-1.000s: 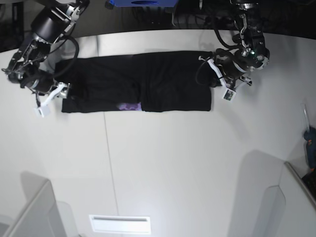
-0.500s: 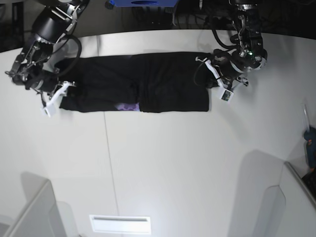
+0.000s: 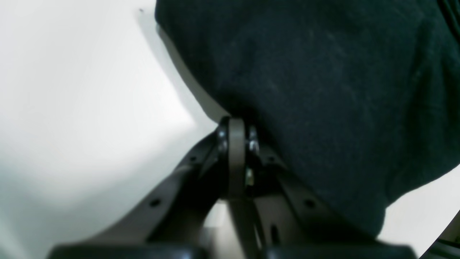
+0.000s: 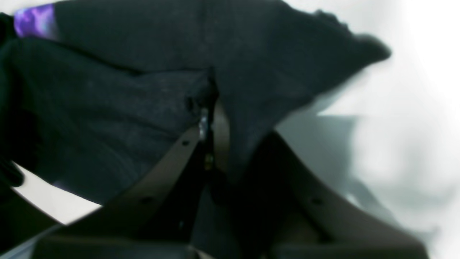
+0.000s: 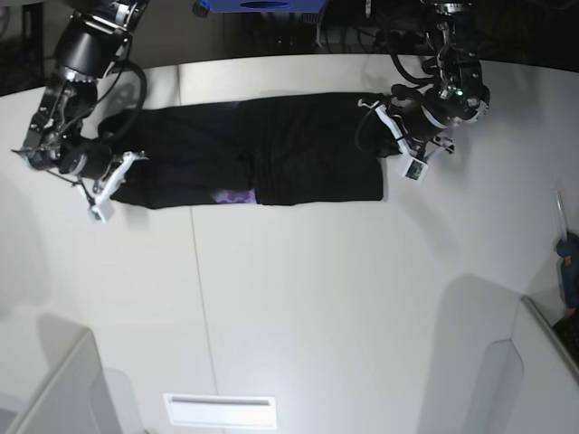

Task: Fold the T-shirt properly
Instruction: 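Grasp the folded shirt's ends with both grippers, then fold the shirt end with the right gripper over toward the left gripper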

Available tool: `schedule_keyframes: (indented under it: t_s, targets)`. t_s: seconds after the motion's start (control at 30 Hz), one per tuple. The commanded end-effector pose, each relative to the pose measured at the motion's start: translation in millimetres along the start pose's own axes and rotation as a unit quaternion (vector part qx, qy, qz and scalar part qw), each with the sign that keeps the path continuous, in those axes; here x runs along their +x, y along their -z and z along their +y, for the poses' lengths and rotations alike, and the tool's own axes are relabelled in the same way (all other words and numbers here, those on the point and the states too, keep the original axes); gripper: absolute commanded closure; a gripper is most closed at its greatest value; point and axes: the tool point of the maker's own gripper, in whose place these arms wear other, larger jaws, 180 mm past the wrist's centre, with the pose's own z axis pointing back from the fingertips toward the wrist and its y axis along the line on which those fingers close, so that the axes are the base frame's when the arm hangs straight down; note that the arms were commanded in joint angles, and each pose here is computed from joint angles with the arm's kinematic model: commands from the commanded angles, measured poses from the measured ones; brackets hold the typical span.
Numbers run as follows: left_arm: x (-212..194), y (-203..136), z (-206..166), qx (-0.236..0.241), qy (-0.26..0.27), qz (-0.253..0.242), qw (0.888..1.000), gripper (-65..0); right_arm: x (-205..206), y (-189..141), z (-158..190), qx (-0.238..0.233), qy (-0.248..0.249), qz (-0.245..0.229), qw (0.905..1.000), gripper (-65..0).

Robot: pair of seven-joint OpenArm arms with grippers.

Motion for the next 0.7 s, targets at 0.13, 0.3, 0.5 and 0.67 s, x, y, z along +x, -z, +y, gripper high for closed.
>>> schedule_keyframes:
  t_s: [0.13, 0.3, 0.5, 0.67]
  targets:
    - [-29.7, -0.7, 3.6, 0.014, 0.013, 0.071, 0.997, 0.0, 30.6, -21.1, 20.9, -0.026, -0.012, -0.04, 0.9988, 0.0]
    - [-29.7, 6.3, -17.3, -0.013, 0.035, 0.077, 0.996, 0.0, 32.4, -31.5, 43.7, -0.03, -0.025, -0.056, 0.9977, 0.0]
    - [-29.6, 9.6, -28.2, -0.026, 0.041, 0.078, 0.996, 0.0, 35.2, -47.8, 70.8, -0.028, -0.048, -0.068, 0.9961, 0.0]
    - [-23.8, 9.1, -31.5, -0.028, 0.05, 0.072, 0.996, 0.0, 38.7, -56.6, 84.3, -0.027, -0.058, -0.077, 0.995, 0.0]
